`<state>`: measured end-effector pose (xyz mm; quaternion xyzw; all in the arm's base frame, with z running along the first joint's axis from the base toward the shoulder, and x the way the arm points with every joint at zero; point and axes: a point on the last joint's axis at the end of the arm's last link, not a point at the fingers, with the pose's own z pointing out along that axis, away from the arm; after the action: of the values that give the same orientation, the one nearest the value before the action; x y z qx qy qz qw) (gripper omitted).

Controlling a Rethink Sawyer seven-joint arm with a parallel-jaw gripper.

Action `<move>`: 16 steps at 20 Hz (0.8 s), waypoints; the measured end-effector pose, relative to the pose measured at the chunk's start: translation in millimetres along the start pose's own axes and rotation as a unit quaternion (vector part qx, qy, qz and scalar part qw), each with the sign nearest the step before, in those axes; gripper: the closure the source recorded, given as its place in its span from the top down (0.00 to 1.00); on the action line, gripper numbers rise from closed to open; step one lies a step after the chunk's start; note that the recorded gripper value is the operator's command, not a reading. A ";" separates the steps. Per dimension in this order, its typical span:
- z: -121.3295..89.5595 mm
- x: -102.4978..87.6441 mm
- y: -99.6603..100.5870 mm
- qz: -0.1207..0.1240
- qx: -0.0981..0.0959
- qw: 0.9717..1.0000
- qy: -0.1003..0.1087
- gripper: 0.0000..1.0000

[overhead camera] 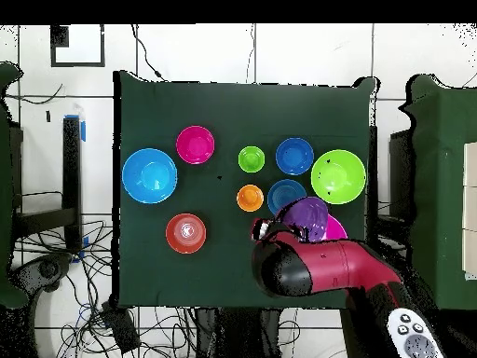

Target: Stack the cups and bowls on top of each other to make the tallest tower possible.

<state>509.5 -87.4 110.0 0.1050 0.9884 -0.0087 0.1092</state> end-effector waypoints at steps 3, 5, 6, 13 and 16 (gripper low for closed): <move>12.8 8.2 0.0 -0.010 -0.004 1.000 0.011 0.00; 17.6 12.8 -2.5 -0.010 -0.006 1.000 0.016 0.00; 18.6 13.9 -3.3 -0.010 -0.006 1.000 0.018 0.00; 24.3 25.7 -17.6 -0.024 0.004 0.999 0.023 0.00; 25.0 30.8 -25.7 -0.030 0.013 0.999 0.025 0.00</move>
<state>480.1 -107.2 78.7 0.0771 0.9933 -0.0219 0.0828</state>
